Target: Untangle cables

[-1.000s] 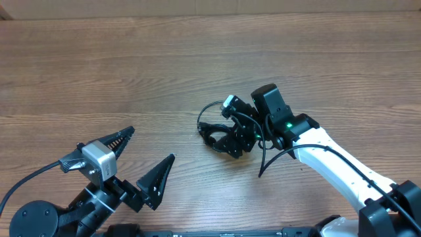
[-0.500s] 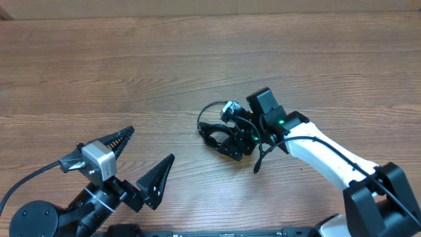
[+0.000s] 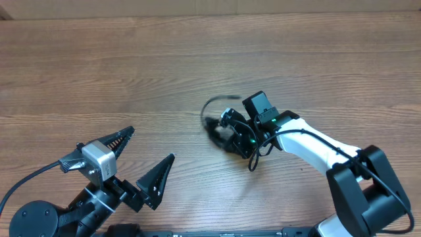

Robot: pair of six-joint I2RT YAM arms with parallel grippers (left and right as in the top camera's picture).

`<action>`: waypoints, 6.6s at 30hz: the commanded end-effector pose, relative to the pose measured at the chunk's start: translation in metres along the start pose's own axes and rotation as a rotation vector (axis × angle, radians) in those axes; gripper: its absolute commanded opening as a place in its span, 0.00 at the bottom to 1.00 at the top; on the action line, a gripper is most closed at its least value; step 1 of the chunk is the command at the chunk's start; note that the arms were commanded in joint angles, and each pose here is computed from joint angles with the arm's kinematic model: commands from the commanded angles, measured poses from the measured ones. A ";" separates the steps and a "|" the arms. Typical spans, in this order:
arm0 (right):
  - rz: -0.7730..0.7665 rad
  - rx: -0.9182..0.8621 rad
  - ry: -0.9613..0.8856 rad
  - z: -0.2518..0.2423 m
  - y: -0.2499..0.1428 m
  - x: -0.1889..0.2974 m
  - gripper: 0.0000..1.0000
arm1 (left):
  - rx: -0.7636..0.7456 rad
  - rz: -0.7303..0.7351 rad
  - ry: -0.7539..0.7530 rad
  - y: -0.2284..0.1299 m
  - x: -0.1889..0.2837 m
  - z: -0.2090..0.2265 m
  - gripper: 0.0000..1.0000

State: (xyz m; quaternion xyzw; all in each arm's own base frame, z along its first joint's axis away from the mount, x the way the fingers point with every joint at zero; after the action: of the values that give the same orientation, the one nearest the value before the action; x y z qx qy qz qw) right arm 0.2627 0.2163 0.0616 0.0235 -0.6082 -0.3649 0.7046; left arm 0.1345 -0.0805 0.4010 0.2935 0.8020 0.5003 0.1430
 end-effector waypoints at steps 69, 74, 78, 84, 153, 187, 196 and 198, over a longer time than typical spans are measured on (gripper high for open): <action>-0.358 0.446 0.096 0.160 0.143 0.177 0.04 | 0.923 0.605 0.062 -0.072 -0.106 0.088 0.58; -0.396 0.467 0.127 0.165 0.148 0.180 0.04 | 0.912 0.591 0.104 -0.073 -0.106 0.094 0.42; -0.410 0.473 0.122 0.165 0.151 0.182 0.04 | 0.912 0.590 0.113 -0.073 -0.106 0.095 0.27; -0.466 0.492 0.102 0.168 0.158 0.193 0.04 | 0.907 0.580 0.167 -0.076 -0.105 0.102 0.21; -0.165 0.181 -0.266 0.102 0.119 0.170 0.67 | 0.778 0.482 0.364 -0.075 -0.114 0.125 0.93; 0.068 0.732 -0.092 0.013 0.109 -0.027 0.66 | 1.012 0.299 0.541 -0.060 -0.105 0.158 0.94; 0.092 0.705 -0.048 0.003 0.096 -0.060 0.45 | 1.013 0.302 0.535 -0.060 -0.105 0.157 0.95; 0.088 0.702 -0.029 0.004 0.095 -0.064 0.26 | 1.014 0.303 0.536 -0.060 -0.105 0.157 0.95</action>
State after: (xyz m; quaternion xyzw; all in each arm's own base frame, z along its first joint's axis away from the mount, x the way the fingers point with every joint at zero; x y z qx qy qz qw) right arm 0.3102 0.3195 0.0619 0.2246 -0.7216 -0.0977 0.6476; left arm 0.2777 -0.0537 0.2620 0.3047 0.8939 0.1238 -0.3046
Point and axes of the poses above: each gripper's point midway between its finger pads, its own x axis back along the fingers, its own z axis along the line the jaws close on, y = z × x, the point moved 4 cm from there along x, back along the fingers, and after that the axes turned 11 degrees about x, right-handed, at the moved point
